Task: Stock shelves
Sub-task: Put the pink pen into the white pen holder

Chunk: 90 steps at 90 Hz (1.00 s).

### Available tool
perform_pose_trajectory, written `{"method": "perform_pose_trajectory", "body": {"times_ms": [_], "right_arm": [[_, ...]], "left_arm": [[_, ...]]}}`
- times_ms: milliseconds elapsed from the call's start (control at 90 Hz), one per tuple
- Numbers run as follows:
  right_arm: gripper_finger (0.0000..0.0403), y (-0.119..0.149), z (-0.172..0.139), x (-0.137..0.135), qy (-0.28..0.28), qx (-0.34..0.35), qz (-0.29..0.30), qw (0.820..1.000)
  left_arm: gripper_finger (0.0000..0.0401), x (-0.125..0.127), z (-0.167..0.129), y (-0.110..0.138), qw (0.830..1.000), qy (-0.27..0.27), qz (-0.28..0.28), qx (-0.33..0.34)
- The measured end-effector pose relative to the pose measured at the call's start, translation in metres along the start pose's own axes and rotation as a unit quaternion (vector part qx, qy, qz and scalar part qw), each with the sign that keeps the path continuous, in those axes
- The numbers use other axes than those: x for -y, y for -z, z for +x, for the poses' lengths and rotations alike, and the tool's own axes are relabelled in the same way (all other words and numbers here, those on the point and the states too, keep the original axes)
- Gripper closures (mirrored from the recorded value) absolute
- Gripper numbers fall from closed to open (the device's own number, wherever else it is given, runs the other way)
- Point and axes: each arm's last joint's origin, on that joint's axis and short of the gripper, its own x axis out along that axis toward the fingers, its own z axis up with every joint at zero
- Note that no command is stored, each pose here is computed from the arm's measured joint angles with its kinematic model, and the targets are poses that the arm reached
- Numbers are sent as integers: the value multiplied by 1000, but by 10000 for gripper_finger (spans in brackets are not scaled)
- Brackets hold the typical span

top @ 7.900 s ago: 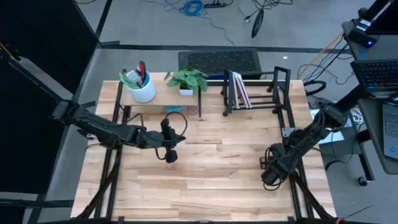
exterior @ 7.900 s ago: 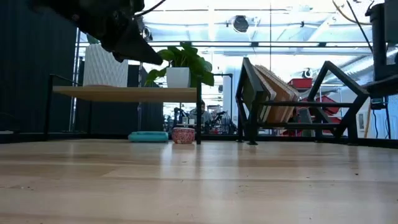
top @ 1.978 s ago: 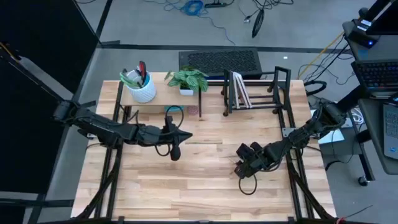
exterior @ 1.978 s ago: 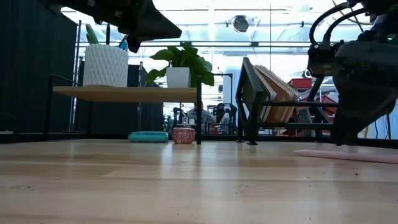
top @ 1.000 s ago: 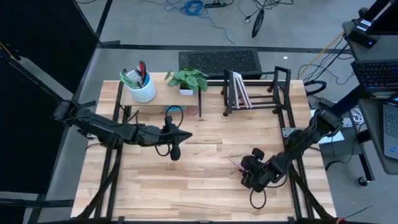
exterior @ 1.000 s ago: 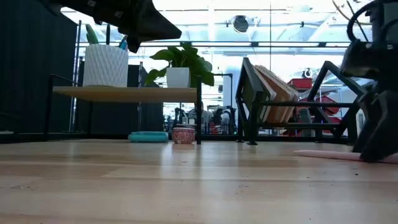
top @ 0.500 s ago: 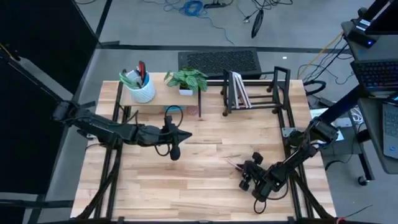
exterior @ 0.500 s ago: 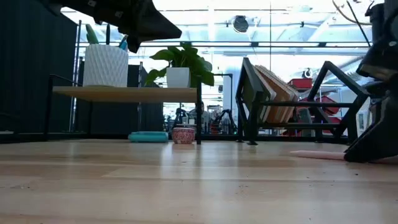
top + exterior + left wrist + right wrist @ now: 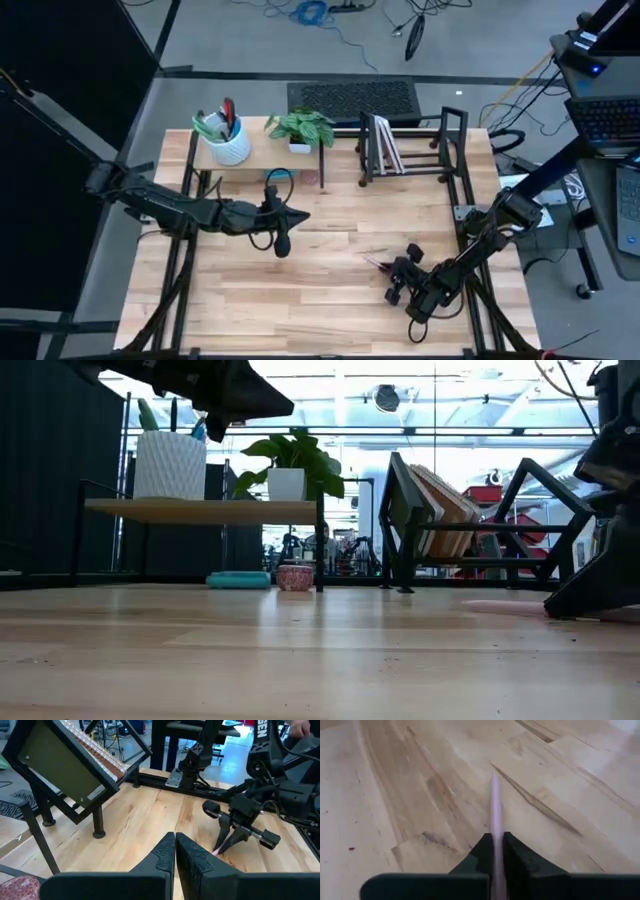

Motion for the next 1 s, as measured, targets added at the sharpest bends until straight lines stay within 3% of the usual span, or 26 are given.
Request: {"method": "perform_pose_trajectory", "body": {"times_ms": [178,356,533,722,811,1000], "right_arm": [[399,-16,-9,-2,-14,31,21,999],[400,-34,-17,-2,-28,40,3,999],[396,-44,-24,0,-70,-34,-58,995],[356,-58,-34,12,-93,-109,-62,988],[329,-63,-41,20,-100,-123,-121,980],[293,-68,-40,37,-94,-172,-263,945]], "left_arm": [[401,0,0,-2,1000,2,-3,9],[401,0,0,-2,1000,2,-3,8],[401,0,0,-1,1000,1,-2,5],[401,0,0,-1,1000,1,-2,5],[401,0,0,-1,1000,1,-2,5],[401,0,0,-1,1000,1,-2,5]]}}
